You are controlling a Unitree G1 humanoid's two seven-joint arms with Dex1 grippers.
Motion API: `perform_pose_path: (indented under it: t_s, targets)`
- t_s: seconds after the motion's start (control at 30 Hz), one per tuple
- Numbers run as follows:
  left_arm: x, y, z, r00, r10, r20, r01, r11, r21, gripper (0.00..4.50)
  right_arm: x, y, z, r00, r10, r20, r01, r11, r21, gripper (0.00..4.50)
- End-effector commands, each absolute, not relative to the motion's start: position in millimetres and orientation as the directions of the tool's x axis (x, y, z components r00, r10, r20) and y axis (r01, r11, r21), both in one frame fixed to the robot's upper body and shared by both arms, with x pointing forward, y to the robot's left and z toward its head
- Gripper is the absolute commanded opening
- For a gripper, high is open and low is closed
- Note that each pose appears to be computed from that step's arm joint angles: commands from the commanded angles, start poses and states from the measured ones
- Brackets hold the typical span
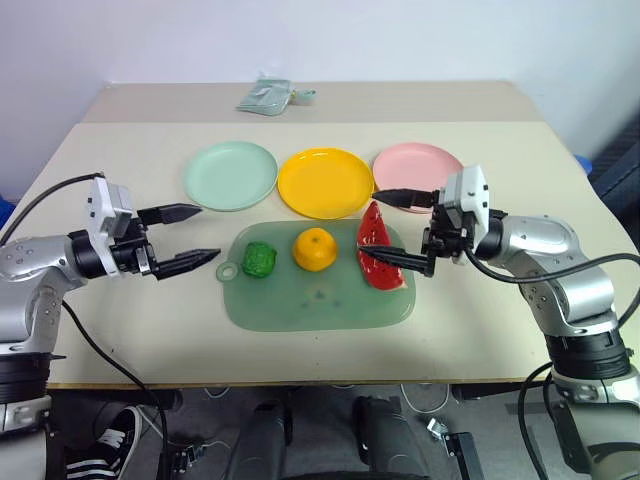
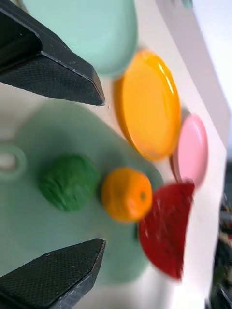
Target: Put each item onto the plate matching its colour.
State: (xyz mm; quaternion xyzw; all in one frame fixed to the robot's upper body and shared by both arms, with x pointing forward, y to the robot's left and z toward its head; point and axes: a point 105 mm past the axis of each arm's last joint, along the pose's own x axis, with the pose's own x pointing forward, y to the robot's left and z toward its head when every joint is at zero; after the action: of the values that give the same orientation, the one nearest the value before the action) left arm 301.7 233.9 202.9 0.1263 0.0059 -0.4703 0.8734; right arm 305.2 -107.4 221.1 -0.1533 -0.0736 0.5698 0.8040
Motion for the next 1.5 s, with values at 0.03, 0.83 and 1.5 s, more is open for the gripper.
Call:
perform_pose_path:
  t_s: [0.03, 0.83, 1.5]
  targets:
    - [301, 233, 215, 0.563, -0.818, -0.121, 0.819, 0.532, 0.216, 4.5, 297, -100, 244, 0.316, 0.948, -0.023, -0.887, 0.287, -0.361, 4.42]
    - [315, 171, 133, 0.611, -0.75, -0.254, 0.791, 0.565, 0.235, 4.5, 293, -99, 252, 0.32, 0.945, -0.061, -0.906, 0.287, -0.311, 4.42]
    - [349, 180, 175, 0.755, -0.656, -0.007, 0.639, 0.732, 0.236, 2.12, 295, -101, 249, 0.348, 0.935, -0.063, -0.892, 0.31, -0.328, 4.5]
